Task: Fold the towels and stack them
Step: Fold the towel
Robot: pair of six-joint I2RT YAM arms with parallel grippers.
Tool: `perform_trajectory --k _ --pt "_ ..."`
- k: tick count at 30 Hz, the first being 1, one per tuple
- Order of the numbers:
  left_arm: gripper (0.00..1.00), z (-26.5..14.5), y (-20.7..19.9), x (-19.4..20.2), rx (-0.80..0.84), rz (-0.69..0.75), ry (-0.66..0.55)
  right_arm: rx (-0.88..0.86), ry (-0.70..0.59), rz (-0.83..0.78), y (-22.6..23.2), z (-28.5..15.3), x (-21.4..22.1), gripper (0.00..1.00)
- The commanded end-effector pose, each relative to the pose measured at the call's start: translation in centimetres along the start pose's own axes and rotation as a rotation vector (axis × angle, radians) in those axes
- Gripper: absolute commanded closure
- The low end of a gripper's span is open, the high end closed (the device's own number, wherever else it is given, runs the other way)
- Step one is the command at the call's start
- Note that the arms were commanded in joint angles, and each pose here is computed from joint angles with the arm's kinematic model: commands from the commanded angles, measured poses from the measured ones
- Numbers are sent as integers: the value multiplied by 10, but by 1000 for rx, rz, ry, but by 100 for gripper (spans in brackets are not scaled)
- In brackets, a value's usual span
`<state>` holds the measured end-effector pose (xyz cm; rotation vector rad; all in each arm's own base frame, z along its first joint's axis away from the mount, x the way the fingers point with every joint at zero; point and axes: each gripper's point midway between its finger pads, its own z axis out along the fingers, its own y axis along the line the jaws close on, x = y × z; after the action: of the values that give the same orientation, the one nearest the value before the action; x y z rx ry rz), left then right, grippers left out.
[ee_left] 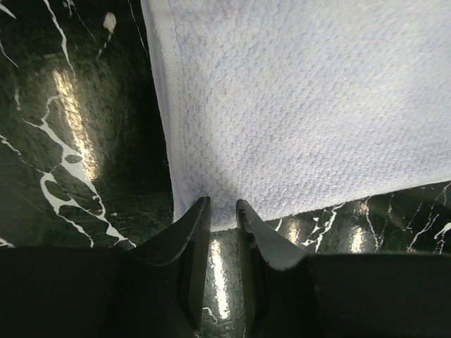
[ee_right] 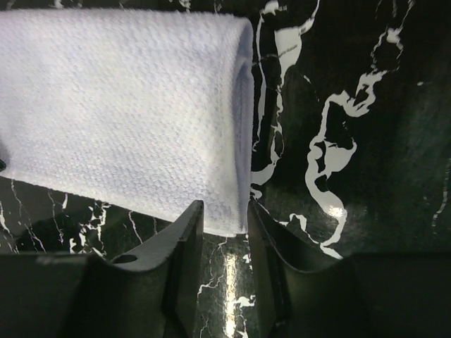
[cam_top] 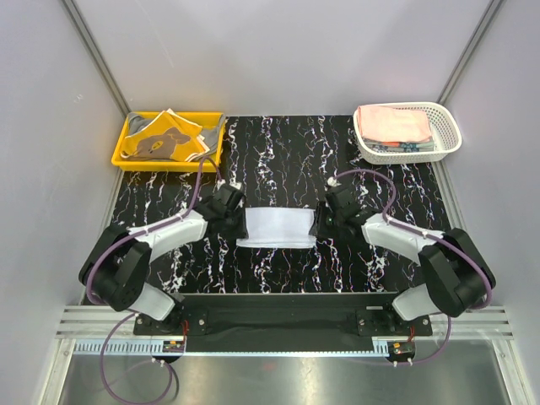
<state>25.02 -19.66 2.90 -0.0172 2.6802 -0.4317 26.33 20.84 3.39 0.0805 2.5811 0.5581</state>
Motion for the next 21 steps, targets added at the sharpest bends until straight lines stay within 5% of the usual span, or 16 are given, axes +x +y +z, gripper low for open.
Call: perform_trajectory --k 1,11,21 --pt "74 -26 -13 -41 -10 37 -120 36 -111 -42 12 -26 -38 61" --pt "72 -33 -79 -72 122 89 -155 107 -109 -64 12 -5 -59 48" --pt "73 13 -145 -31 262 127 -40 100 -51 -38 10 21 -47 39"
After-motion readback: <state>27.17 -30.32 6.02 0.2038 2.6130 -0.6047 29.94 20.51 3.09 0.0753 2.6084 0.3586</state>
